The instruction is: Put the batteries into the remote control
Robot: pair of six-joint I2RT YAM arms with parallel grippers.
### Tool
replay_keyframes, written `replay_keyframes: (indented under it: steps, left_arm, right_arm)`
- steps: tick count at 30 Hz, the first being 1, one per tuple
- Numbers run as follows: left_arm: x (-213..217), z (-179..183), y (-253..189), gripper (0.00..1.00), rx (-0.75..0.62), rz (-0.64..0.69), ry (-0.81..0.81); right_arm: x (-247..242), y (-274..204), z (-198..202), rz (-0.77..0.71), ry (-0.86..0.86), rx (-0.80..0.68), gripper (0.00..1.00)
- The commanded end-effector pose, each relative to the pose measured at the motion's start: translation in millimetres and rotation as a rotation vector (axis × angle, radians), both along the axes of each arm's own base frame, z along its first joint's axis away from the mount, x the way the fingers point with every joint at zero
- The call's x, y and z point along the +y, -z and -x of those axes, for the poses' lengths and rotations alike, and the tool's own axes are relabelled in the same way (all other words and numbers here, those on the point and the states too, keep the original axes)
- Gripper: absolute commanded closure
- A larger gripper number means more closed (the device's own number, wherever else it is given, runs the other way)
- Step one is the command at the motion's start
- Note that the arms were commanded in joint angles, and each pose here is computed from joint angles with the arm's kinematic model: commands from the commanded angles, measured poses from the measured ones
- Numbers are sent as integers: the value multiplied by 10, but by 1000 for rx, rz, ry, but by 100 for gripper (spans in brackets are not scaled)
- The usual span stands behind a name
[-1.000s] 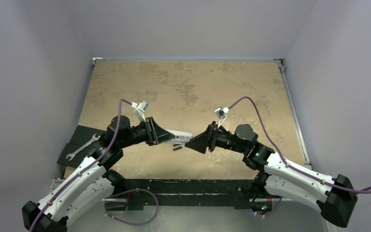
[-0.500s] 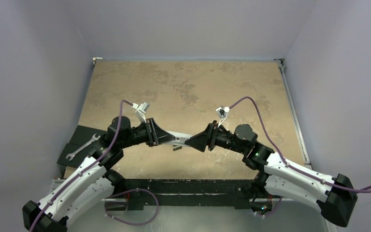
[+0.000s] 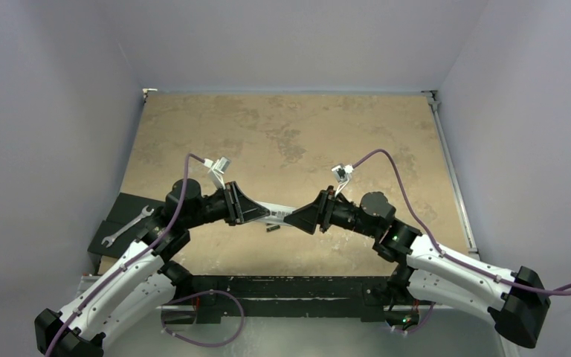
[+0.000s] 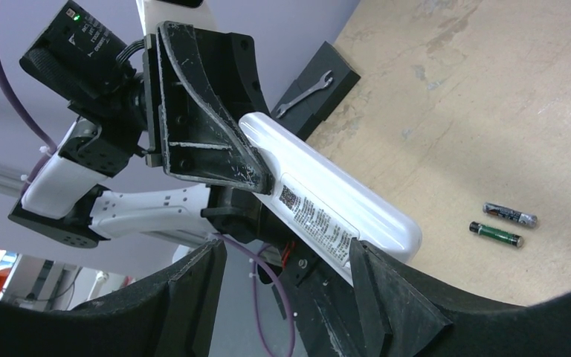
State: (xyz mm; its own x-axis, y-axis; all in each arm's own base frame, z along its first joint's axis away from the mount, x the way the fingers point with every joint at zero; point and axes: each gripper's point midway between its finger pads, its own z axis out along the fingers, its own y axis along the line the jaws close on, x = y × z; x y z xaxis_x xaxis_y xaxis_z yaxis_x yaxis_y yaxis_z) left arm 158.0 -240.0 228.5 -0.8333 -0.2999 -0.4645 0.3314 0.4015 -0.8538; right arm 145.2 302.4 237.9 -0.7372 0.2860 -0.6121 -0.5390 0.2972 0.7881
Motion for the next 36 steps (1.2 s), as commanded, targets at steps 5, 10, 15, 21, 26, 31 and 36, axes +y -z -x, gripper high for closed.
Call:
replay_keyframes:
  steps: [5,10,15,21,26,31,36]
  left_arm:
    - [-27,0,-203,100,-60,49,18]
    - [-24,-6,-205,100,-59,46,15]
    - [-31,-10,-241,100,-65,51,16]
    - [-35,15,-266,100,-66,59,27]
    - [-35,33,-279,100,-66,64,34]
    - [-56,59,-297,100,-62,84,52]
    - [-80,79,-271,100,-49,102,68]
  right_arm:
    - [3,-46,-46,18,45,-19,31]
    - [6,-8,-43,45,57,-17,31]
    - [27,10,-41,52,59,-16,31]
    - [67,-17,-68,59,68,-21,31]
    - [103,-6,-87,69,70,-19,31]
    - [148,-29,-68,57,52,-24,31]
    - [189,-115,4,-1,9,-37,31]
